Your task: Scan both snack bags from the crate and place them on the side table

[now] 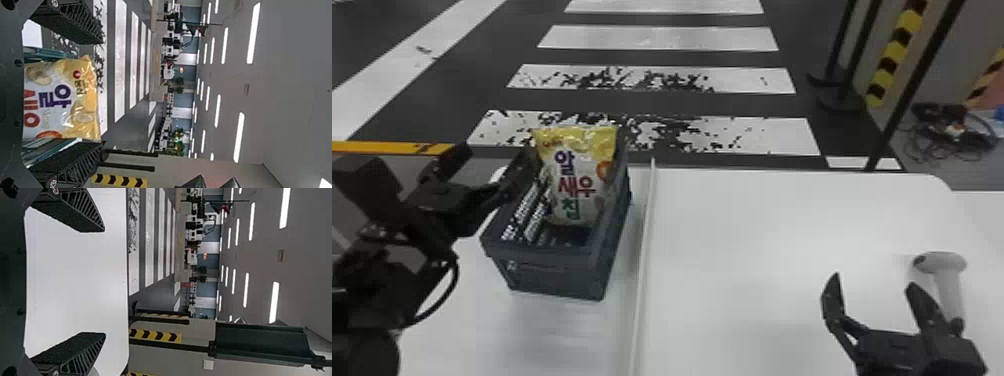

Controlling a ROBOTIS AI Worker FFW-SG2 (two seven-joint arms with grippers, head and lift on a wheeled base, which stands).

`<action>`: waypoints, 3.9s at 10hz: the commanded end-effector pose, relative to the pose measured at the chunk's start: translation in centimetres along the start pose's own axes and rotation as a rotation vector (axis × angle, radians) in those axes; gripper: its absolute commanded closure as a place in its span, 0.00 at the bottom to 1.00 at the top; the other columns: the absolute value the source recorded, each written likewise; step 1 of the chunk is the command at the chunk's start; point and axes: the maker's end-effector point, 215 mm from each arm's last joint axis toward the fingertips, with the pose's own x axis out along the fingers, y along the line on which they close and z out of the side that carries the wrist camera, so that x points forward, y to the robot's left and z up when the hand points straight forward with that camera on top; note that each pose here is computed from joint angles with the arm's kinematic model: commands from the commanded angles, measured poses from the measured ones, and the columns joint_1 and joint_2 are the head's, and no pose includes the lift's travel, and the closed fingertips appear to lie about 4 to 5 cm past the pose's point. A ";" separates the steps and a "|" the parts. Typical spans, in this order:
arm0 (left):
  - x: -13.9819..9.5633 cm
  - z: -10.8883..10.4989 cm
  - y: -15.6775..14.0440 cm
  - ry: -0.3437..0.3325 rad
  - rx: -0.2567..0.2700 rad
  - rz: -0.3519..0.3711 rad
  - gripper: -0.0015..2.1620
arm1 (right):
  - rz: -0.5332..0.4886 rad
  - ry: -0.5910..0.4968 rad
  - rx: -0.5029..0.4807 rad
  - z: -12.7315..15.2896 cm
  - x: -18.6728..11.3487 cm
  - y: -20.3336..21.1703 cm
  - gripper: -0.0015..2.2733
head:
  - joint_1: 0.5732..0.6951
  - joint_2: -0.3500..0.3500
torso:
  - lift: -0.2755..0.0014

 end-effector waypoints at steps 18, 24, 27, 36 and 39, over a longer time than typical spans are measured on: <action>13.2 -3.3 4.0 0.257 0.120 -0.440 0.03 | 0.018 0.051 -0.008 -2.1 -0.1 0.9 0.02 | 1.00 0.64 | 0.65; 14.5 -8.9 -1.2 0.364 0.189 -0.469 0.03 | 0.013 0.058 -0.006 -2.5 -0.3 0.5 0.02 | 1.00 0.53 | 0.65; 15.0 -10.5 -2.1 0.391 0.226 -0.441 0.03 | 0.006 0.062 0.004 -3.0 -0.3 0.0 0.02 | 1.00 0.51 | 0.65; 16.2 -15.2 -1.7 0.441 0.324 -0.234 0.03 | 0.001 0.076 0.016 -3.9 -0.4 -0.8 0.03 | 1.00 0.48 | 0.65; 16.0 -15.9 -2.0 0.461 0.363 -0.246 0.18 | 0.000 0.079 0.028 -4.0 -0.3 -1.0 0.03 | 1.00 0.48 | 0.65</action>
